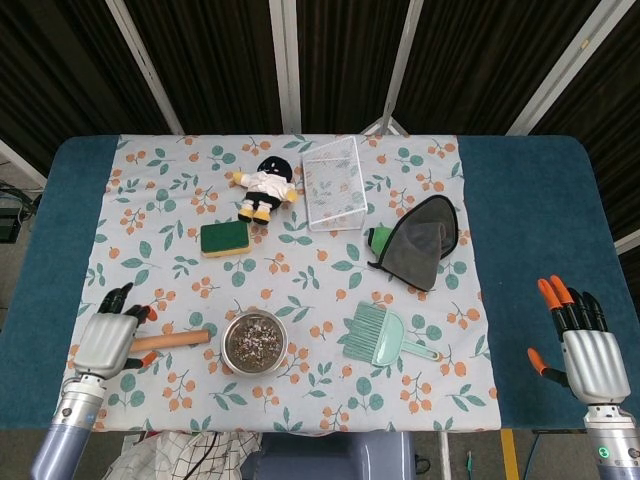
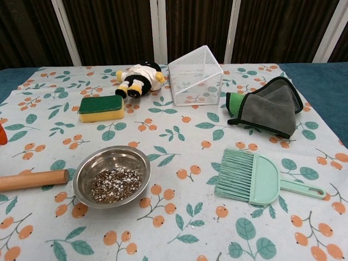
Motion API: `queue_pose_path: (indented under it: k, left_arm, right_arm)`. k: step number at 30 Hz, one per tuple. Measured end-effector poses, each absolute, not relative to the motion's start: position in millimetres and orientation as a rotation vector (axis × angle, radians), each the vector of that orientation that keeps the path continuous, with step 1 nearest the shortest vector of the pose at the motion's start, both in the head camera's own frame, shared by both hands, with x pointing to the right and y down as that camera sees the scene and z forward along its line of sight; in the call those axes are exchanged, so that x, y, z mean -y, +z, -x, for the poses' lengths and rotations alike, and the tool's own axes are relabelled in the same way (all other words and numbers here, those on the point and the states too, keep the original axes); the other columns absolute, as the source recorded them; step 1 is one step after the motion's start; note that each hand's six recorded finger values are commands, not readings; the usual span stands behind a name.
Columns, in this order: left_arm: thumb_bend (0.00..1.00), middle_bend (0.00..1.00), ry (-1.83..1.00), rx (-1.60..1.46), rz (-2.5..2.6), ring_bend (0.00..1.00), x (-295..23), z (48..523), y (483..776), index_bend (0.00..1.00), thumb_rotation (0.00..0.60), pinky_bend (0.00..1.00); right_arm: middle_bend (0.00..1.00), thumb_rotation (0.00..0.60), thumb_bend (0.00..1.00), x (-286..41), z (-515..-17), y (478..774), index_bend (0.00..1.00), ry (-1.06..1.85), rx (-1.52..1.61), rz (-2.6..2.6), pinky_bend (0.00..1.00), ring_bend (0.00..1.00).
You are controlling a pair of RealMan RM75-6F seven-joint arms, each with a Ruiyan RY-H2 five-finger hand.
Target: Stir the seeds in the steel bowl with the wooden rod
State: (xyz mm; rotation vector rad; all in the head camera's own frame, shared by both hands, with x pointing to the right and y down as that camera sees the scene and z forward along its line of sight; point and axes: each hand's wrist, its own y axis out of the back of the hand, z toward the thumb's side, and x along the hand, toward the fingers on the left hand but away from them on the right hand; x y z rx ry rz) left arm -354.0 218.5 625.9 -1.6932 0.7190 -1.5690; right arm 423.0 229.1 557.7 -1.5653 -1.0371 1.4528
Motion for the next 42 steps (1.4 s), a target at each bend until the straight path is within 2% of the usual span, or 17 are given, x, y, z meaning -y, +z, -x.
queue_pose_path:
  k: [21,35,42]
  left_arm:
    - [0.35,0.46,-1.631,-0.620,1.705,0.05,-221.3,302.6,668.8,0.44,0.600,0.08]
    - [0.36,0.47,-1.664,-0.605,1.705,0.07,-224.1,295.3,681.4,0.47,0.600,0.08]
    - [0.40,0.49,-1.661,-0.607,1.718,0.07,-224.3,291.5,683.8,0.50,0.600,0.08]
  right_arm:
    - [0.00,0.600,0.31,-228.7,-422.4,558.5,0.00,1.449,1.039,1.579,0.00,0.00]
    - [0.00,0.600,0.31,-228.3,-422.4,559.0,0.00,1.452,1.043,1.588,0.00,0.00]
    - [0.00,0.600,0.31,-228.2,-423.0,559.3,0.00,1.458,1.050,1.593,0.00,0.00]
